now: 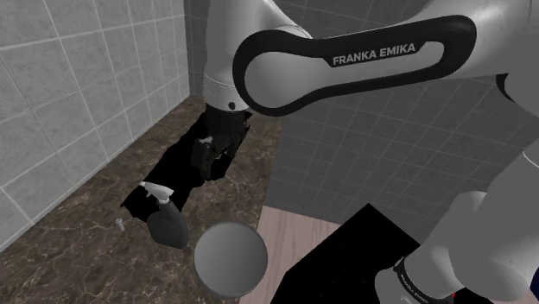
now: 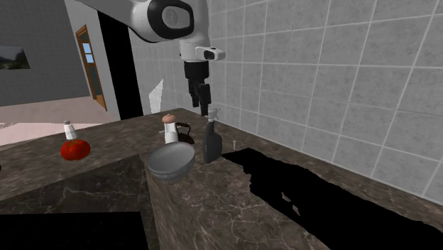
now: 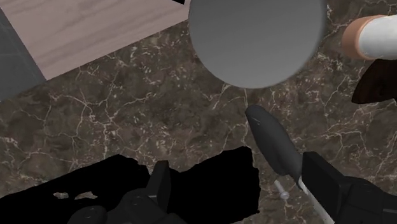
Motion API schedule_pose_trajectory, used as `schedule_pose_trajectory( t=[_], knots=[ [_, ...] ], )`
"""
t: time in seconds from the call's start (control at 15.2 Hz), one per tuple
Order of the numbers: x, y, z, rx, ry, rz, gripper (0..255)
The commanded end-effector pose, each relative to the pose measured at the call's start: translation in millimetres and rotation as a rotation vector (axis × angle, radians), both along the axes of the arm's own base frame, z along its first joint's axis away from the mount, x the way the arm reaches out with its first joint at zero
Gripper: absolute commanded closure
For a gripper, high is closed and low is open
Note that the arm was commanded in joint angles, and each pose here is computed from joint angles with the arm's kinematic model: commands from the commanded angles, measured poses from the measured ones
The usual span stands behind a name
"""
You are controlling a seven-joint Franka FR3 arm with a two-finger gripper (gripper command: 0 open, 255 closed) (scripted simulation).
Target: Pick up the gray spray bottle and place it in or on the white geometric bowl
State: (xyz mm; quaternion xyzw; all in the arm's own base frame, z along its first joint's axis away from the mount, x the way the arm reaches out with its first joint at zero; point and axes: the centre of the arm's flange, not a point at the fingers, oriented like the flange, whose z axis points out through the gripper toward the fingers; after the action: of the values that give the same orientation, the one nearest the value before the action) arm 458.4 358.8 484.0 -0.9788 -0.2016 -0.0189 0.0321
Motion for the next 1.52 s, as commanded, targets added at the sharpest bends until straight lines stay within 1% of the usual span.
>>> schedule_pose_trajectory(
  t=[0.0, 0.4, 0.46, 0.92, 1.45],
  knots=[
    [5.3, 27.6, -8.3, 0.002, 0.0, 0.024, 0],
    [15.1, 103.5, -26.0, 0.006, 0.001, 0.098, 0],
    [15.3, 106.3, -26.6, 0.006, 0.001, 0.101, 0],
    [15.9, 109.5, -66.5, 0.006, 0.001, 0.101, 0],
    [15.9, 109.5, -66.5, 0.006, 0.001, 0.101, 0]
  ],
)
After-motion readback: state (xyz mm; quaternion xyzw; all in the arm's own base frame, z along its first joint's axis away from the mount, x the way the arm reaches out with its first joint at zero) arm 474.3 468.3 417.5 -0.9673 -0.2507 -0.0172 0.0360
